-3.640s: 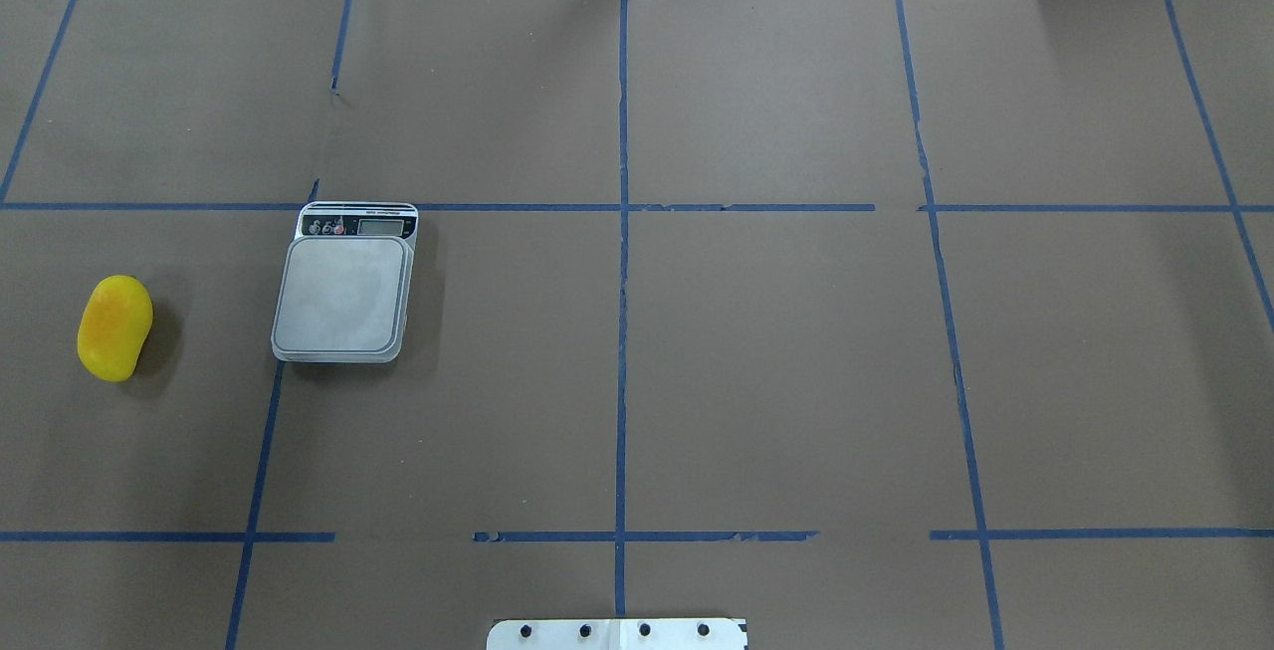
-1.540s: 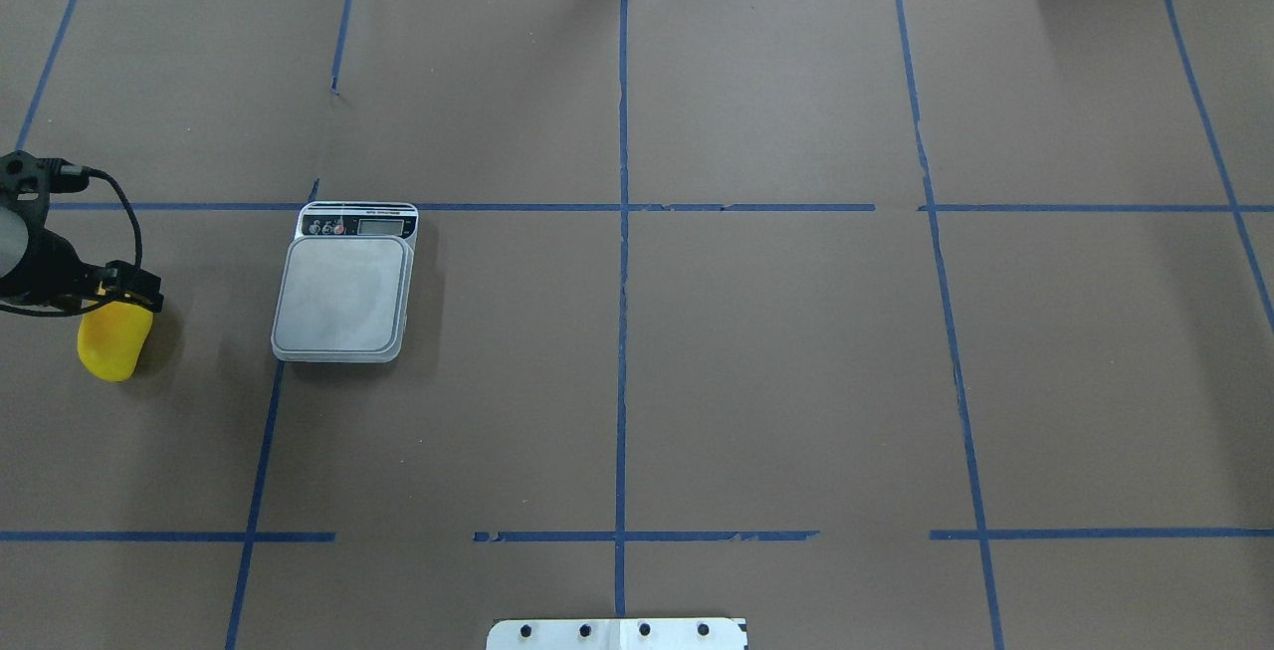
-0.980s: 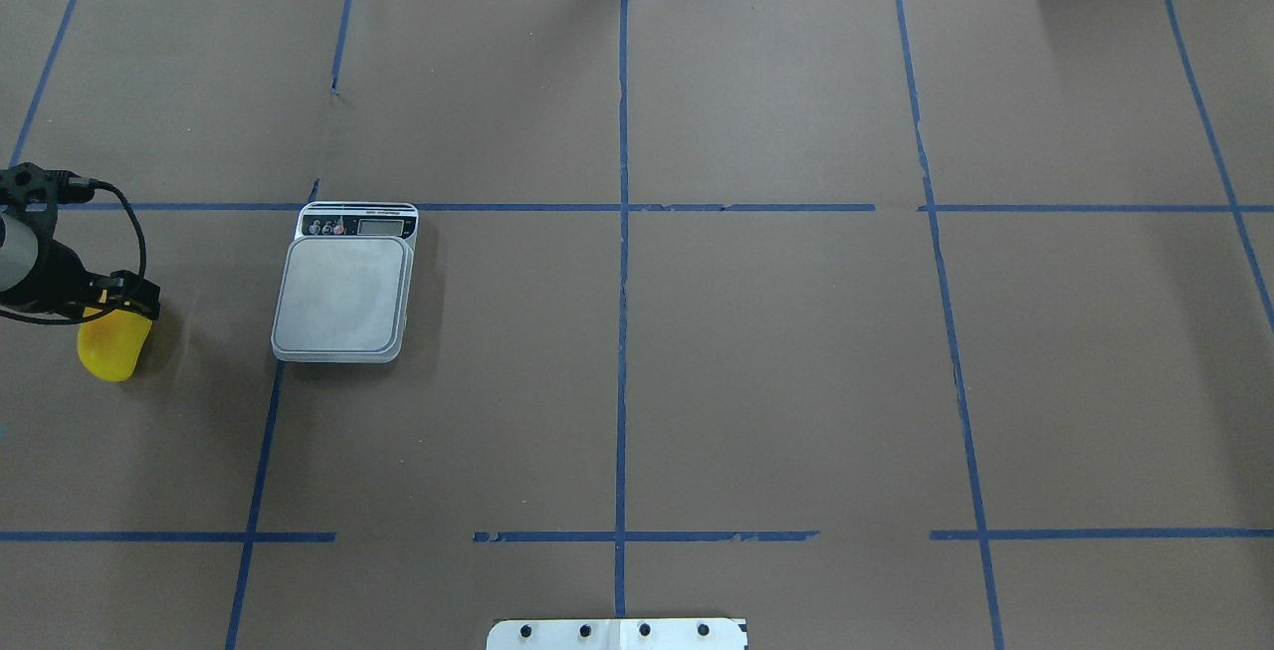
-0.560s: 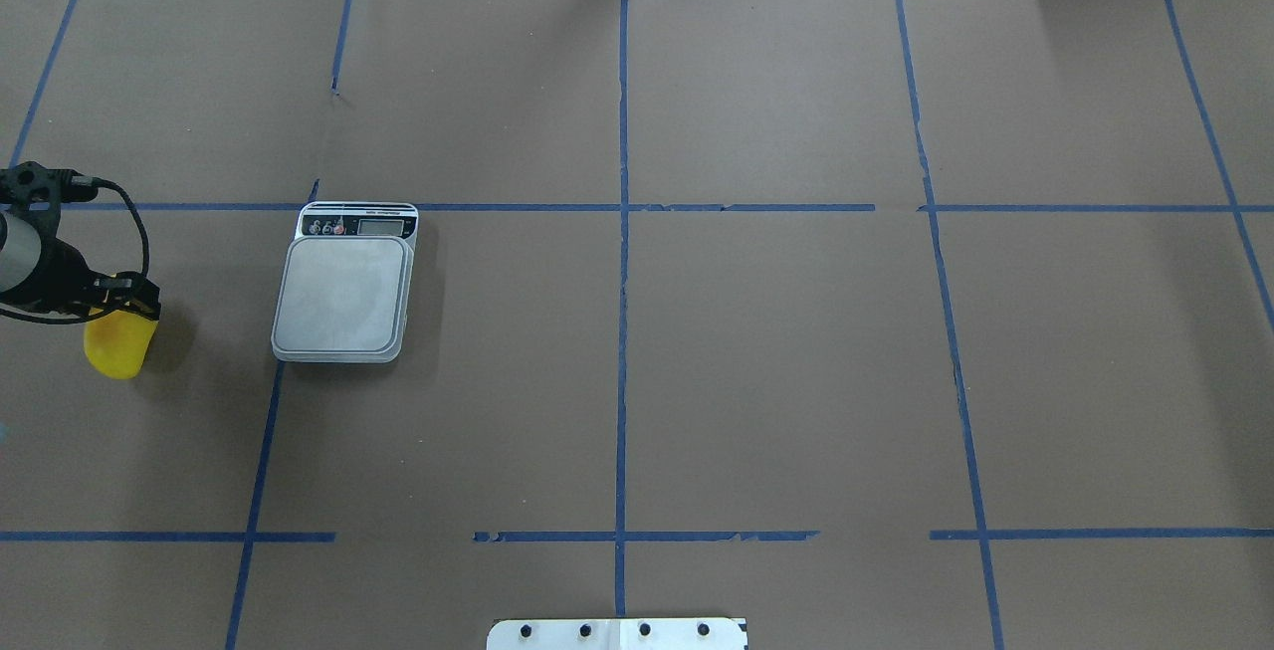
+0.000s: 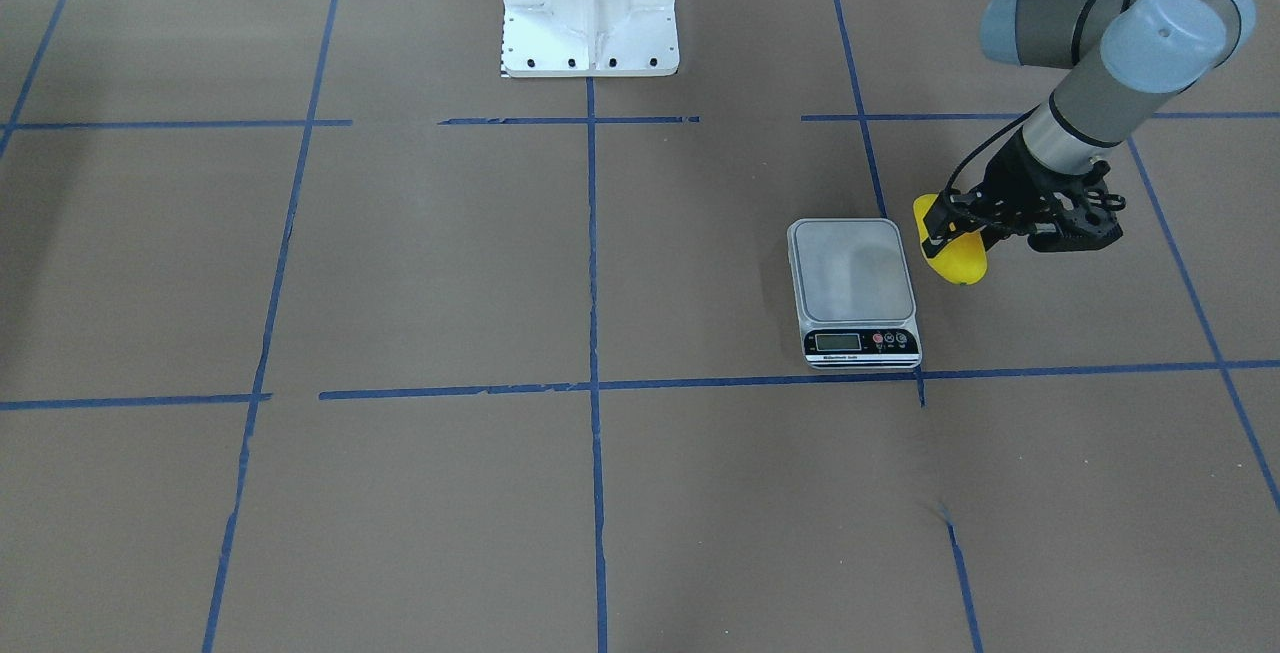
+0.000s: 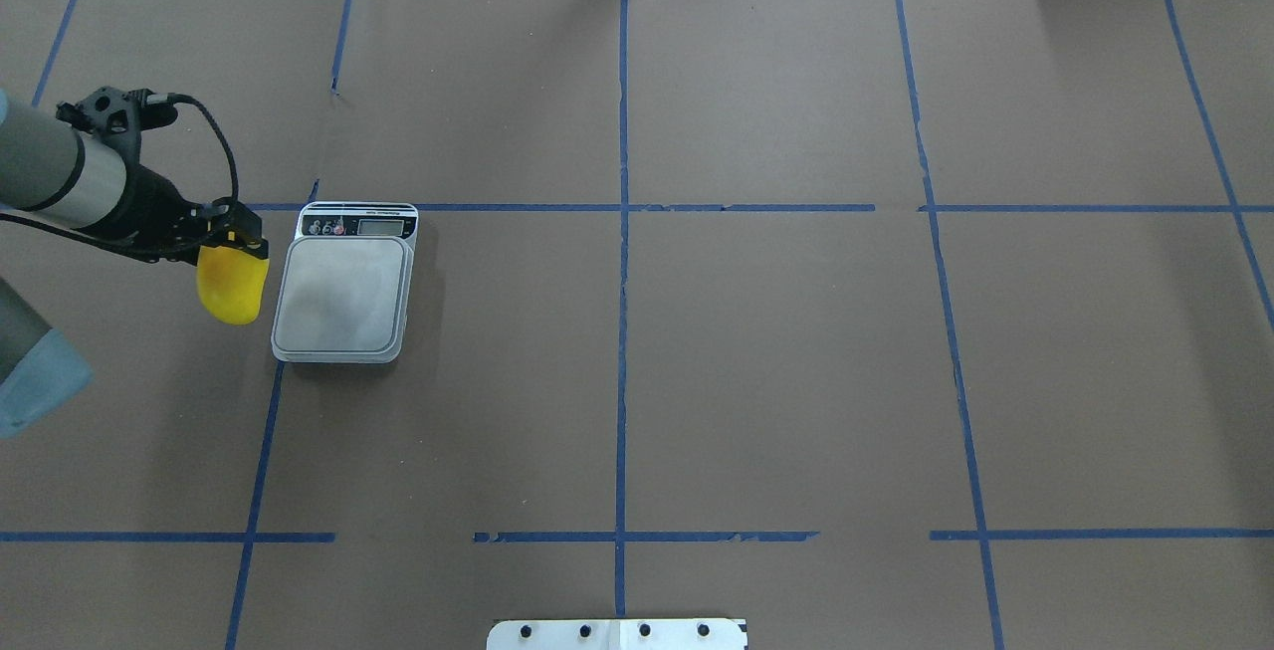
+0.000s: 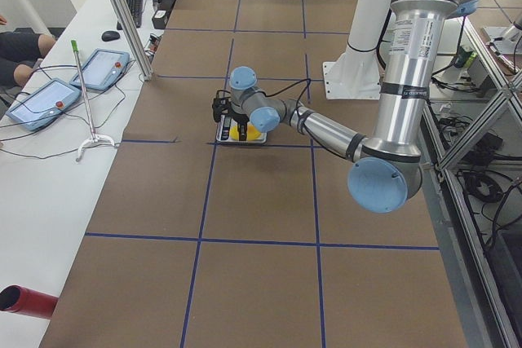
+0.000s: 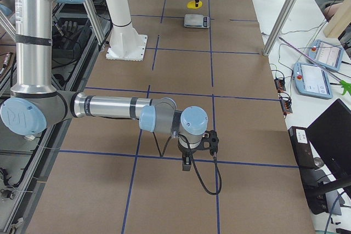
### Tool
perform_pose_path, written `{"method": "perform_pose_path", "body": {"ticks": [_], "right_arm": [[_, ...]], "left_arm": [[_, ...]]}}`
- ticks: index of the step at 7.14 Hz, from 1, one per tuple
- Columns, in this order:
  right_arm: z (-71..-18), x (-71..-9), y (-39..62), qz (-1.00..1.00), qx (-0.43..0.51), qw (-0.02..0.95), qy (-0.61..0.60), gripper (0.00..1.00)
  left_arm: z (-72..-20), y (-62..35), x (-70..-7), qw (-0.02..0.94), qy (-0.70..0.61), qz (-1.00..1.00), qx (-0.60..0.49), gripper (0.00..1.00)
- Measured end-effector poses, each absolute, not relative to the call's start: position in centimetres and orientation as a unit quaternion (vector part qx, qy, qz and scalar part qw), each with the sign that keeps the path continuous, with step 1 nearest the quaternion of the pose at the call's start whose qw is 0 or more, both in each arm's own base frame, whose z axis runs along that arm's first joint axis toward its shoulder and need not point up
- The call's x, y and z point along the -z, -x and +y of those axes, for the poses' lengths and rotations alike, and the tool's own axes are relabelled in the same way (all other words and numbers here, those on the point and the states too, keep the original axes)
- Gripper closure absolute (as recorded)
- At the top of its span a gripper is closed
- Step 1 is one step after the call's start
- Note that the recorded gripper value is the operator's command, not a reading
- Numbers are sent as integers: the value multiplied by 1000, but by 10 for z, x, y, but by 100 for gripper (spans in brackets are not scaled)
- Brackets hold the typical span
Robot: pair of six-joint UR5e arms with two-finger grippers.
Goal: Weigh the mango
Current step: 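Lift the mango and carry it over the silver scale with the left gripper, then lower the mango onto the scale pan and open the left gripper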
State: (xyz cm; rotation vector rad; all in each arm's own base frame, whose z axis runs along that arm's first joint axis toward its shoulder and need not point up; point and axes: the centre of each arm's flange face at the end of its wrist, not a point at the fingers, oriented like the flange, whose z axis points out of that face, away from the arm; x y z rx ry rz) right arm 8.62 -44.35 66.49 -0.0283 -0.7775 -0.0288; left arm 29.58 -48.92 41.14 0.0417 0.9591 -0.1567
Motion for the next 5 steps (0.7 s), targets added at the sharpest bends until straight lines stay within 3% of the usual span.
{"method": "perform_pose_path", "body": {"ticks": [4,5], "right_arm": [[-444,-665,-86,-379,14,925,14,0],[-444,-665,-86,-379,14,925,14,0]], "left_arm": [[-494,-370,-382,891,10,447,75,100],[-491,-379,-383,894,8,442,73,55]]}}
